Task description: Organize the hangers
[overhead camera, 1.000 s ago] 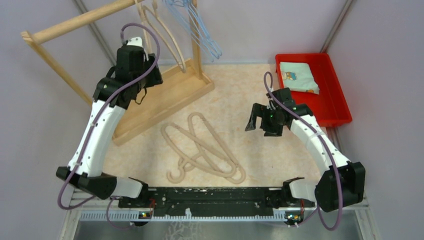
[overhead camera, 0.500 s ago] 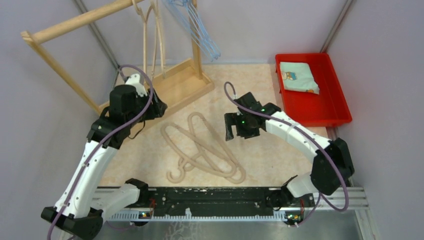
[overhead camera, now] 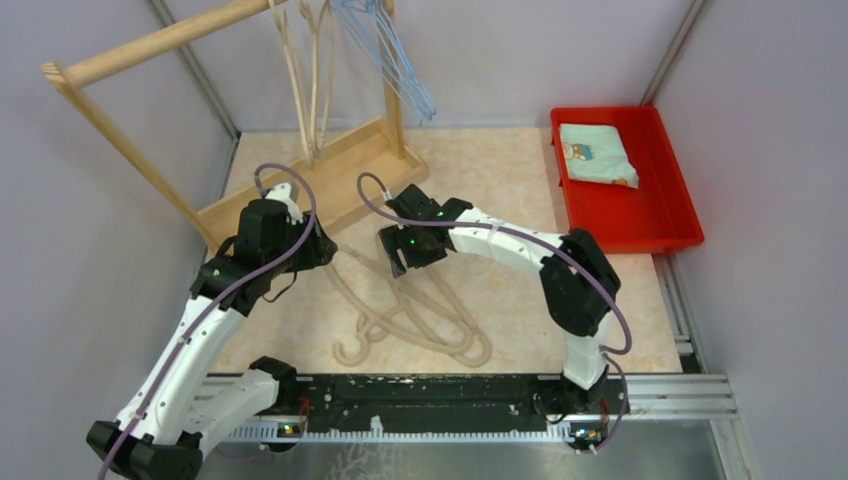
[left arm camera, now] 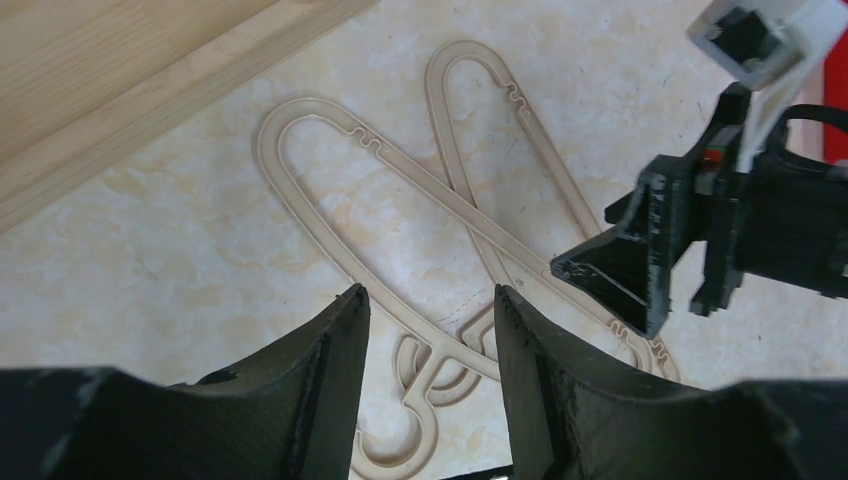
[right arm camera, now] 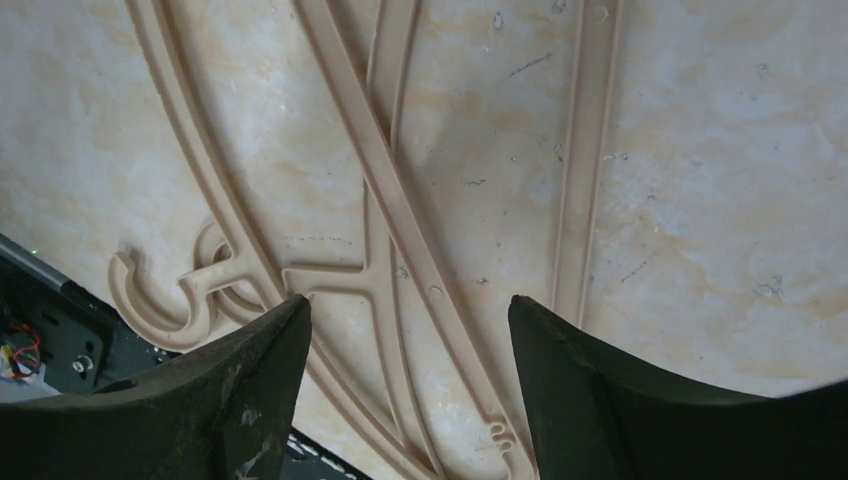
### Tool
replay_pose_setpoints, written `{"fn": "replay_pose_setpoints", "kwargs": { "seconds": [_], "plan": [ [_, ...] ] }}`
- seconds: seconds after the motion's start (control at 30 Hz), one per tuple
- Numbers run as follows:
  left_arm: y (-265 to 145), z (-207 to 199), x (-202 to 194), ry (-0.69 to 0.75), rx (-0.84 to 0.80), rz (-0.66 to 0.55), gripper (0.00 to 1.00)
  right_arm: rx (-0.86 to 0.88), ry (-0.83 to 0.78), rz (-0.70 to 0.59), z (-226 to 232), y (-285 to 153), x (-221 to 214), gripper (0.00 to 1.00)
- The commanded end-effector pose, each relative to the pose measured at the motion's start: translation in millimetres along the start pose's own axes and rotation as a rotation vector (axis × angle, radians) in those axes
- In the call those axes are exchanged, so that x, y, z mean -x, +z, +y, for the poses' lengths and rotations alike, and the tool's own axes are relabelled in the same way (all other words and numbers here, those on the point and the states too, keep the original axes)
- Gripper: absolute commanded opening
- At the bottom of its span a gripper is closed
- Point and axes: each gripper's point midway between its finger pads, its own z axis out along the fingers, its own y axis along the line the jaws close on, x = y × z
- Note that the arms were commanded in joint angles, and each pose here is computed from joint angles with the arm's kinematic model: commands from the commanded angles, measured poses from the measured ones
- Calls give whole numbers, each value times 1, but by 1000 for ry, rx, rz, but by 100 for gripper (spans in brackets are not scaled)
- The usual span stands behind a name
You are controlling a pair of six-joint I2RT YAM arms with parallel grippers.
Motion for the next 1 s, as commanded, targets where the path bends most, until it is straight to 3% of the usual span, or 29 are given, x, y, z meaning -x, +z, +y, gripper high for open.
{"fn": "replay_pose_setpoints", "kwargs": {
  "seconds": [0.0,0.3,0.47,0.63,0.73,0.77,0.97],
  "plan": [
    [-5,-8,18,18,-13,-38,55,41,-34,-38,16,23,20,69],
    [-9,-9,16,1,-18,-29,54,29,-131,67,35,71,-9,64],
    [-9,-10,16,9,-19,-23,54,-14,-128,97,23,81,-25,61],
    [-10,-12,20,9,-26,-25,53,-64,-142,112,11,83,-31,42],
    [-10,-13,19,11,-27,-20,53,-93,-141,109,7,81,-31,6],
    [-10,-13,19,12,-28,-19,53,-106,-139,105,5,80,-30,0],
    [-12,-18,24,11,-42,-24,53,-165,-109,41,-5,59,-14,0]
  ]
}}
